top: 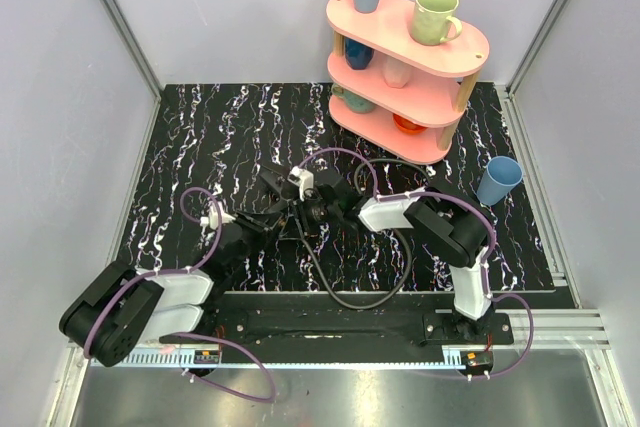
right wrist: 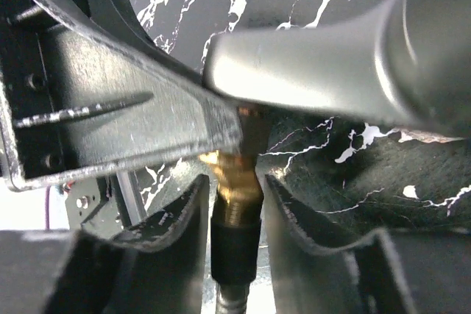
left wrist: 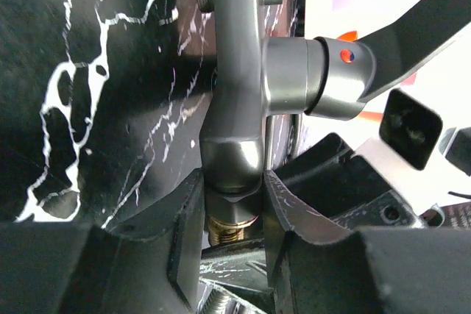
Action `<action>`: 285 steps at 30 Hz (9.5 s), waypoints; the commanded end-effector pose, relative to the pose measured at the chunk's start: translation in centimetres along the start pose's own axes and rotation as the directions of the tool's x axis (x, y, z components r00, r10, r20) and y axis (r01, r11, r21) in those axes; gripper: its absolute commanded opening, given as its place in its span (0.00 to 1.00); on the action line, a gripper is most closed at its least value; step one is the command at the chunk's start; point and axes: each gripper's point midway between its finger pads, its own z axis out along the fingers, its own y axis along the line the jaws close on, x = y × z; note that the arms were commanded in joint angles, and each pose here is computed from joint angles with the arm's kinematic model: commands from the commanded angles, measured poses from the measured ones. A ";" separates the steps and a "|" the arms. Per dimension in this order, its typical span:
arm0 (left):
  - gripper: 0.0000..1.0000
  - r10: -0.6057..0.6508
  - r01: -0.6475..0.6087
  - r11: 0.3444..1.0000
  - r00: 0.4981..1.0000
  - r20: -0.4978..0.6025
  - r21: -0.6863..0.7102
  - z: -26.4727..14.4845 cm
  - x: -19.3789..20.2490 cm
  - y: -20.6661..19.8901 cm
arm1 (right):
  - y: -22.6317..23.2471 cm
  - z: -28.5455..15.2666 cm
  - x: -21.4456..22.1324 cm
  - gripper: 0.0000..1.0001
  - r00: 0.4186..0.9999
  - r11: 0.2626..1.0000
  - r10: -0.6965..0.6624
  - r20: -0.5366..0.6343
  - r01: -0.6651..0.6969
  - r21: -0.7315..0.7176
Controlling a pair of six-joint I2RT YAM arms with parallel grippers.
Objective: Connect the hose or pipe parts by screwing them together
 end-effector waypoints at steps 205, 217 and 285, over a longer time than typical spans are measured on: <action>0.00 0.040 -0.038 0.995 0.999 0.014 -0.095 -1.1 0.1 2.1 | -0.9 -3.6 -0.6 0.57 0.922 0.888 -0.354 0.154 0.280 0.365; 0.00 0.091 -0.085 0.989 0.995 0.050 -0.121 -1.5 -0.8 2.2 | -2.5 -0.9 0.4 0.53 0.936 0.867 -0.322 0.144 0.230 0.442; 0.00 0.082 -0.079 0.992 0.996 0.025 -0.102 -1.4 -0.3 2.0 | -5.5 -0.1 -1.9 0.31 0.926 0.768 -0.320 0.198 0.132 0.627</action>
